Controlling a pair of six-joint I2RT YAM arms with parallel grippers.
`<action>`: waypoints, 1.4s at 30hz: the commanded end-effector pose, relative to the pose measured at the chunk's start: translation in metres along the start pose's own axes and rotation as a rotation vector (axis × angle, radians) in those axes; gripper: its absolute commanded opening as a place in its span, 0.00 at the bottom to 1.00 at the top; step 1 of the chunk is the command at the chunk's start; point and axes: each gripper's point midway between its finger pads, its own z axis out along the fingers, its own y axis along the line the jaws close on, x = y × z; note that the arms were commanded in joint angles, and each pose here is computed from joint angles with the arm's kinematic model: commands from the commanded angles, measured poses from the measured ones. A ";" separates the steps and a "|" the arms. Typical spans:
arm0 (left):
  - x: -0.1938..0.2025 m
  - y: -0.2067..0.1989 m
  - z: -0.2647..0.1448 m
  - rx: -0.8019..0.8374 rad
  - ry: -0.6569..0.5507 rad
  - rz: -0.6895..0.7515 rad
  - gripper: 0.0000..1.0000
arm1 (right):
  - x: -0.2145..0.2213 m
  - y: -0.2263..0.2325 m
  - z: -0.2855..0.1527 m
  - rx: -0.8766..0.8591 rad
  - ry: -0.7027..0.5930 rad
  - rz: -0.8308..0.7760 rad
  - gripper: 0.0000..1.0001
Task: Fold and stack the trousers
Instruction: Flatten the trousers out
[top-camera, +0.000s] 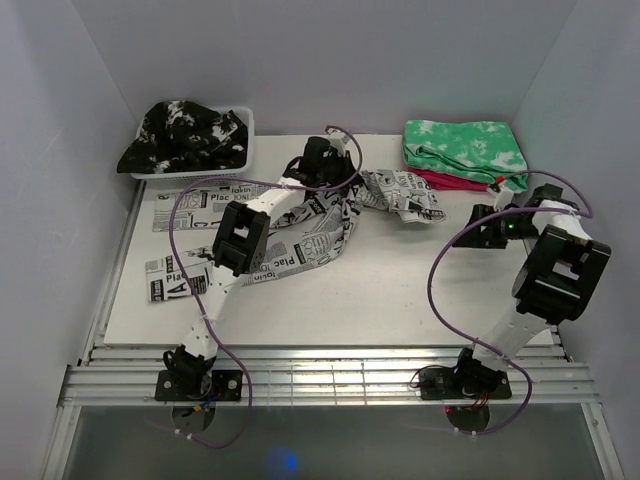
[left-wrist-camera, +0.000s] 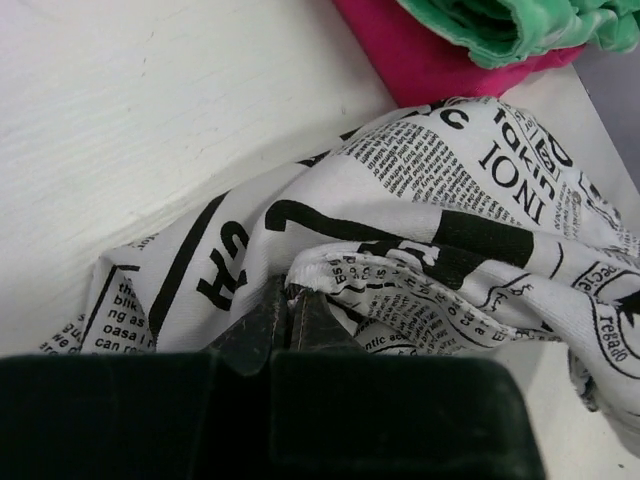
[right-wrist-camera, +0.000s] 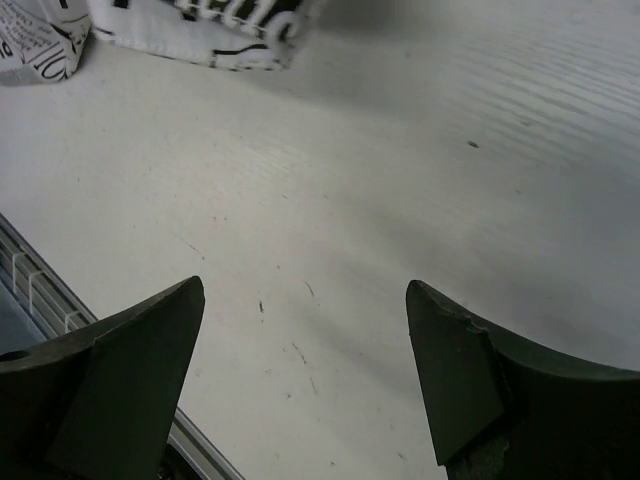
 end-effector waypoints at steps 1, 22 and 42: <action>-0.026 -0.043 -0.017 0.071 -0.021 -0.088 0.00 | -0.011 0.028 0.016 -0.046 -0.020 -0.130 0.87; -0.028 -0.033 -0.032 0.137 -0.017 -0.139 0.00 | -0.051 0.064 0.091 -0.142 -0.104 0.179 0.77; -0.036 -0.045 -0.048 0.292 -0.031 -0.201 0.00 | -0.017 0.069 0.103 -0.074 -0.478 0.567 0.90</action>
